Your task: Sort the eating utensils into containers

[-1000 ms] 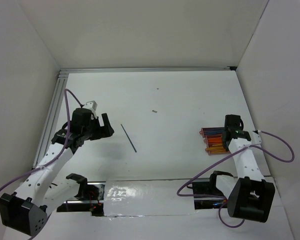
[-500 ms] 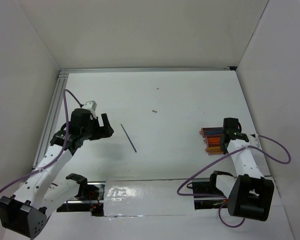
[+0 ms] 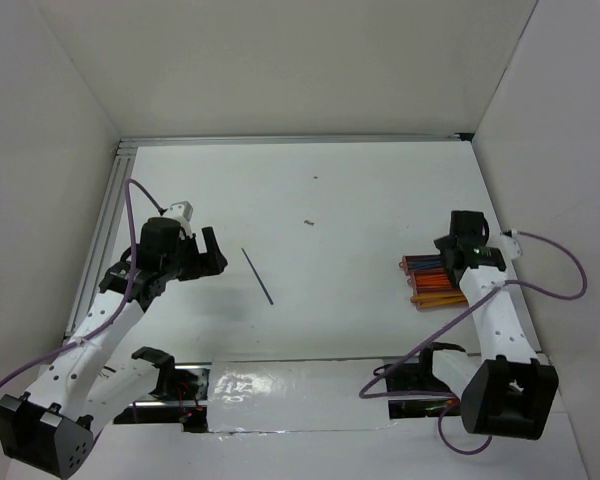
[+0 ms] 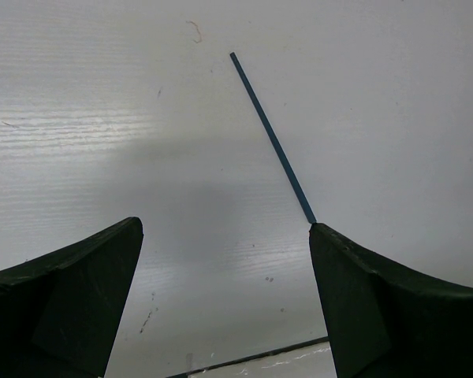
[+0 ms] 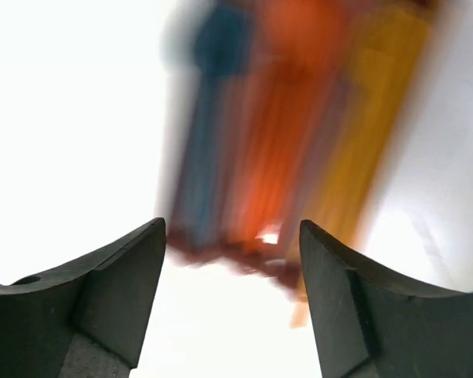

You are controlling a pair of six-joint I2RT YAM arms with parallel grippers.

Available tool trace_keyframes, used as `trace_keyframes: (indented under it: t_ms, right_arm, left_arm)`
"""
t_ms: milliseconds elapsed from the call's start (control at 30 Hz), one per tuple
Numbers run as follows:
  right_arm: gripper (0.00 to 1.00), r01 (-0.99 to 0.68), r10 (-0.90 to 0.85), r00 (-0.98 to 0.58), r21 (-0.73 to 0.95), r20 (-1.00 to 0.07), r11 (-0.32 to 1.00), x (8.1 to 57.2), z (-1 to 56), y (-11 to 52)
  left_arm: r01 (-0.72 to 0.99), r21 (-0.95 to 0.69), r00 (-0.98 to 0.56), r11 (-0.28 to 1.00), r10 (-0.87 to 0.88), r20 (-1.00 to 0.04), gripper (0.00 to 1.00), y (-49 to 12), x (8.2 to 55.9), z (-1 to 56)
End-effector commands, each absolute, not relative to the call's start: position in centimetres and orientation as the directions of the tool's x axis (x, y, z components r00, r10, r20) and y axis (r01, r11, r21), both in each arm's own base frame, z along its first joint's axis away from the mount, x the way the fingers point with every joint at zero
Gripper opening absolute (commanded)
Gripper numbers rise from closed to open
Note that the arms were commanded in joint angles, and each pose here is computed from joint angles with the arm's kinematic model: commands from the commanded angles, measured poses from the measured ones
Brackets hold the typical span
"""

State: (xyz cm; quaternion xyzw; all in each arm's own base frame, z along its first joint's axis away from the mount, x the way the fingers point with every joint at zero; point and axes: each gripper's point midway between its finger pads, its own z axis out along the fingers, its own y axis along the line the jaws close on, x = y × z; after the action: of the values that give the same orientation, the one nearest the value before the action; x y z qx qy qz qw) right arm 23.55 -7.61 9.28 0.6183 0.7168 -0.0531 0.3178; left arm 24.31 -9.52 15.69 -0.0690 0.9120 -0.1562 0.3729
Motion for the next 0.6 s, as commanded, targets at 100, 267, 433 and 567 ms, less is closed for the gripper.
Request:
trace_keyframes:
  t_ms: [100, 267, 433, 567]
  right_arm:
    - [0.81, 0.532, 0.669, -0.243, 0.48, -0.702, 0.698, 32.1, 23.3, 1.2]
    - [0.79, 0.169, 0.44, -0.484, 0.413, -0.756, 0.895, 35.1, 24.0, 14.8]
    - [0.77, -0.115, 0.185, -0.61, 0.317, -0.771, 0.941, 32.1, 20.5, 27.6]
    - [0.74, -0.27, 0.048, -0.674, 0.306, -0.738, 0.913, 29.8, 17.1, 34.6]
  left_arm:
    - [0.048, -0.333, -0.666, 0.942, -0.218, -0.713, 1.0, -9.8, 25.1, 16.9]
    - [0.024, -0.322, -0.652, 0.946, -0.23, -0.723, 1.0, -9.3, 25.1, 17.0]
    - [-0.052, -0.299, -0.637, 0.953, -0.262, -0.725, 1.0, -7.9, 24.7, 17.2]
    - [-0.121, -0.3, -0.617, 0.946, -0.309, -0.724, 1.0, -7.0, 24.6, 17.4]
